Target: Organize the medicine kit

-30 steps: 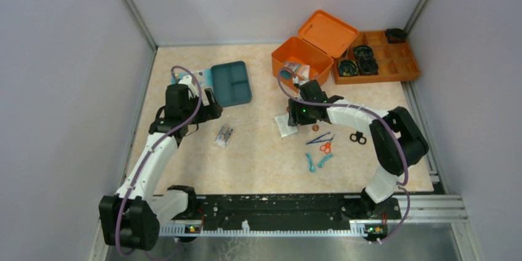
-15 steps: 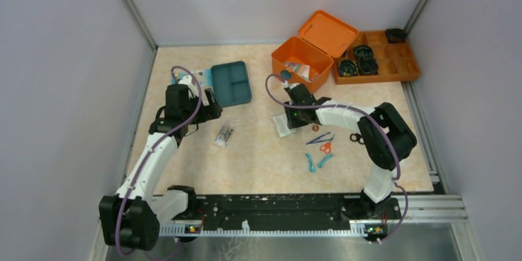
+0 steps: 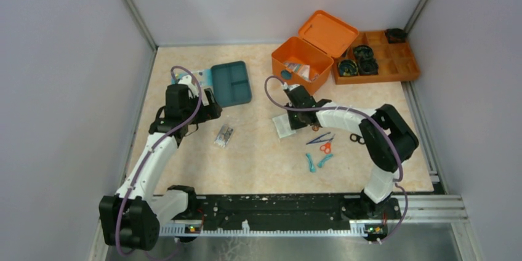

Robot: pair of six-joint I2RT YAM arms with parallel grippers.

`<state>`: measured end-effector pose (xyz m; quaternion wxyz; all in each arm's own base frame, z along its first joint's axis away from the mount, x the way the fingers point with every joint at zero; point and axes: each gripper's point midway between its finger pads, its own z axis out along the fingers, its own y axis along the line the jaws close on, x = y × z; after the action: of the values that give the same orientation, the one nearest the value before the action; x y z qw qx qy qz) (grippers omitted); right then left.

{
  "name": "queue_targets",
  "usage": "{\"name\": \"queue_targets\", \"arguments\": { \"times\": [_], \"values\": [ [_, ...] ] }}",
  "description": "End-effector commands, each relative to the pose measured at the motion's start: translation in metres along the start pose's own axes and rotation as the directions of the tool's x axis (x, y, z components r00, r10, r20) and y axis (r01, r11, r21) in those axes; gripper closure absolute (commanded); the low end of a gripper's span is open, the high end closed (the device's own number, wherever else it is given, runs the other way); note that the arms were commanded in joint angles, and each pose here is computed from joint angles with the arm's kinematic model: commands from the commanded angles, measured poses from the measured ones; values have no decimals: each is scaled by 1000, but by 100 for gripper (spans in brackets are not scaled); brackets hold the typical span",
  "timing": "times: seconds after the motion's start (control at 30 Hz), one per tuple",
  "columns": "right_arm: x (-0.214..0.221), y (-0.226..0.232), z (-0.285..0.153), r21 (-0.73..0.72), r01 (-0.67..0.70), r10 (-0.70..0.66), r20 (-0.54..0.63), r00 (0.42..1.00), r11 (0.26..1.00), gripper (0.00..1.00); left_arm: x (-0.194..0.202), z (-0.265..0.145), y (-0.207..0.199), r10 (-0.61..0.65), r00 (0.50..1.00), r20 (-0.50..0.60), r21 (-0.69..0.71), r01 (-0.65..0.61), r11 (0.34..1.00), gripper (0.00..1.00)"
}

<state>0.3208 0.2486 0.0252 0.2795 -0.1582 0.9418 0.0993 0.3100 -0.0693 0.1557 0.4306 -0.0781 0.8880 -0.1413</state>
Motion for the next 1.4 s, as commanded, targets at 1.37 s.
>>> {"name": "queue_targets", "arguments": {
  "times": [1.37],
  "values": [
    [-258,-86,-104,-92,-253,267,442,856,963,100,-3,-8,3,-6,1000,27,-14,6,1000,1]
  ]
}}
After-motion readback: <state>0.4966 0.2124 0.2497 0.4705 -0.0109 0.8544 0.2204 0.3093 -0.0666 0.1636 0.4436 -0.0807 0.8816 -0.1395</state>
